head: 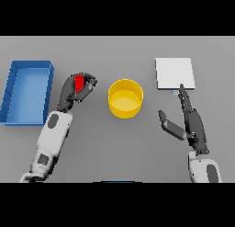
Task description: Pick up the red beaker and tilt it to pour out 1 green nut into yellow bowl. Pick up the yellow bowl and place it on the metallic measuring scale.
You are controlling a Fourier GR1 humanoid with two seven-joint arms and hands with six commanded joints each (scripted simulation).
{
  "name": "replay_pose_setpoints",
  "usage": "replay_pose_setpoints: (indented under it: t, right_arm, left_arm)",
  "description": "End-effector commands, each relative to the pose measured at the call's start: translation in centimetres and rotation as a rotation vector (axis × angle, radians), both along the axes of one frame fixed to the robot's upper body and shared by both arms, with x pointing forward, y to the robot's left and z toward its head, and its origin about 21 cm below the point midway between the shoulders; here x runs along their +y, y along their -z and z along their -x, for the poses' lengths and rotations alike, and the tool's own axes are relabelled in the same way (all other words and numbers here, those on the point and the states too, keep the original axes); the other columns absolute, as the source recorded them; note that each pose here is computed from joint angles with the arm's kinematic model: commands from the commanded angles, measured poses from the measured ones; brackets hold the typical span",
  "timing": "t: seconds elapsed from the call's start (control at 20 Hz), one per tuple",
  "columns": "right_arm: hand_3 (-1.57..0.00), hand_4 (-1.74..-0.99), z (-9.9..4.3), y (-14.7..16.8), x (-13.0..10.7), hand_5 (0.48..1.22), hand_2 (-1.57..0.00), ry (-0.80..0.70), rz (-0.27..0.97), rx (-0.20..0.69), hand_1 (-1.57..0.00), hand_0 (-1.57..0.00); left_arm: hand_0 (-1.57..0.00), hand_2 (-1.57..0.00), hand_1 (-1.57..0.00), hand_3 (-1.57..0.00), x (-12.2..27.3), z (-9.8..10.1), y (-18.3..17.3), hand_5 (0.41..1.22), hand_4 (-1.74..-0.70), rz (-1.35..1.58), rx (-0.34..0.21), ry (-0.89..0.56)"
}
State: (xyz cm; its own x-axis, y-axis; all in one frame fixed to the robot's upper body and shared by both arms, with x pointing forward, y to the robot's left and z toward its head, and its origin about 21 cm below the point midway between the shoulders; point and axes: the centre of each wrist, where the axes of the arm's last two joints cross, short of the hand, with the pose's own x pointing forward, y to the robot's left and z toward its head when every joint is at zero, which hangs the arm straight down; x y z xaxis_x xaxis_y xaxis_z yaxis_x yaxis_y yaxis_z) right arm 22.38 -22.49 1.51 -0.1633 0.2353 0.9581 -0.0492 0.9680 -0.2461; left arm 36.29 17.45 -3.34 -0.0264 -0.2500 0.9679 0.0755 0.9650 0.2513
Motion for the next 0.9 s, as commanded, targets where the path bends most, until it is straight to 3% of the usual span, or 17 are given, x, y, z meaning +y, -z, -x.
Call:
replay_pose_setpoints:
  t: [0.0, 0.15, 0.3, 0.6, 0.85]
  right_arm:
    - [0.0, -1.242, -0.3, -0.2, 0.3, 0.65, 0.0, -0.001, -0.002, 0.004, 0.0, 0.0]
    - [0.0, -1.255, -0.4, -0.1, -0.2, 0.644, 0.0, -0.007, -0.021, 0.014, 0.0, 0.0]
    - [0.0, -1.248, -0.3, -0.1, -0.2, 0.645, 0.0, -0.002, -0.013, 0.011, 0.0, 0.0]
    - [0.0, -1.227, -0.2, 0.4, -0.1, 0.647, 0.0, -0.012, 0.008, 0.007, 0.0, 0.0]
    - [0.0, -1.219, -0.1, 0.5, 0.0, 0.66, 0.0, -0.004, 0.038, -0.026, 0.0, 0.0]
  left_arm:
    - [-1.24, -1.27, -1.25, -1.15, 0.0, -0.1, -0.3, 1.13, -1.64, 0.007, 0.011, -0.001]
    - [-1.4, -1.42, -1.41, -1.36, 0.0, 0.1, -0.3, 1.174, -1.54, 0.0, 0.012, -0.006]
    - [-1.48, -1.49, -1.49, -1.46, -0.1, -0.2, -1.2, 1.157, -1.64, 0.117, -0.023, 0.02]
    - [-1.55, -1.55, -1.55, -1.54, 0.5, -0.8, -4.5, 1.132, -1.71, 0.153, -0.095, 0.074]
    - [-1.56, -1.56, -1.56, -1.55, 1.0, -1.7, -6.2, 1.135, -1.72, 0.043, -0.095, 0.108]
